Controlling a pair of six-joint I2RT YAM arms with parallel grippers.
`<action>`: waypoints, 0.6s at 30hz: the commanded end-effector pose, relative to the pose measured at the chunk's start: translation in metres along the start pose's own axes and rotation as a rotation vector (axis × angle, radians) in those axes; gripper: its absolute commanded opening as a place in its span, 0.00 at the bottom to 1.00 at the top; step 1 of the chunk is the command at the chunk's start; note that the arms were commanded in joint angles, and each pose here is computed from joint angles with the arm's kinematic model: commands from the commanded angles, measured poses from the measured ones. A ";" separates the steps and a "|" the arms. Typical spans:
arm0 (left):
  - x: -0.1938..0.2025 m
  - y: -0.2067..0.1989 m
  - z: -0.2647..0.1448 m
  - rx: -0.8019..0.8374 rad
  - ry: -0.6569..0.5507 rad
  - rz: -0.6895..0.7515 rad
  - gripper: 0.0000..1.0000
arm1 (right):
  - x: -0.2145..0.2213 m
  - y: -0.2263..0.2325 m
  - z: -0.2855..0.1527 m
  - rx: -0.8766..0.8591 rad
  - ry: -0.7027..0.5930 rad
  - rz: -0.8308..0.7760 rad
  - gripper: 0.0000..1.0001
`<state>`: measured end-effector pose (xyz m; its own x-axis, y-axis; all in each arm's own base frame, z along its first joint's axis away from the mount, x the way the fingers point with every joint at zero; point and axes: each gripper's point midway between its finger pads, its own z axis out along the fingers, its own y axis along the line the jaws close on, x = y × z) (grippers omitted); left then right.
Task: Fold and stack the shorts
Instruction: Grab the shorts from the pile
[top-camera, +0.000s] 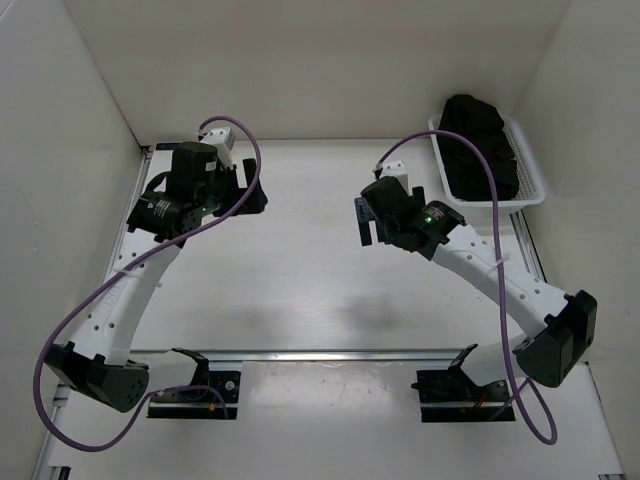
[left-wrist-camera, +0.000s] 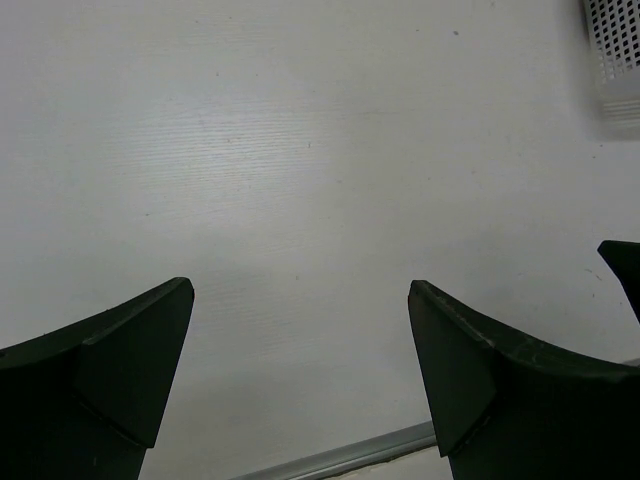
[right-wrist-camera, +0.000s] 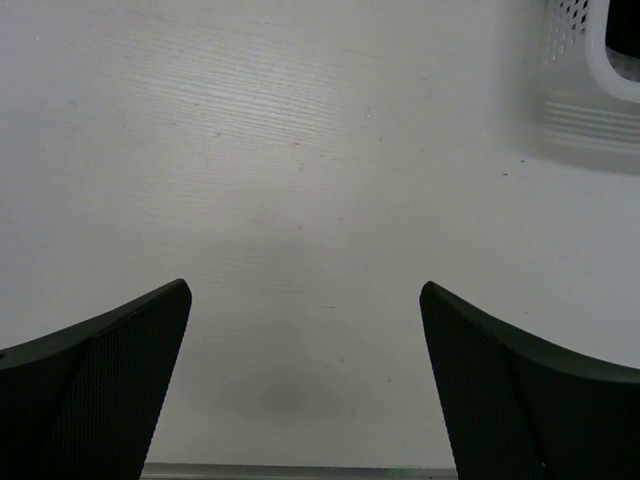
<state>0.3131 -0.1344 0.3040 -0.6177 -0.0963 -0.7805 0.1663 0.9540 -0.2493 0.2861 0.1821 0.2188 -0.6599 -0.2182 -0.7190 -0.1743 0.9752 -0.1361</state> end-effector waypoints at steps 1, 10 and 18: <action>-0.012 -0.002 -0.012 0.014 -0.051 0.016 1.00 | -0.021 -0.020 -0.016 0.067 -0.079 0.061 1.00; -0.013 -0.008 -0.014 0.048 -0.051 0.036 1.00 | -0.047 -0.077 -0.001 0.038 -0.075 0.181 1.00; -0.023 0.006 -0.010 -0.062 -0.094 -0.024 1.00 | -0.099 -0.168 0.074 0.050 -0.019 0.417 0.99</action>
<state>0.3163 -0.1291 0.3051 -0.6025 -0.0967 -0.7923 0.1411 0.9641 -0.2250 0.4050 0.0408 0.2599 -0.6493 0.1847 -0.7377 0.1943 0.9782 0.0738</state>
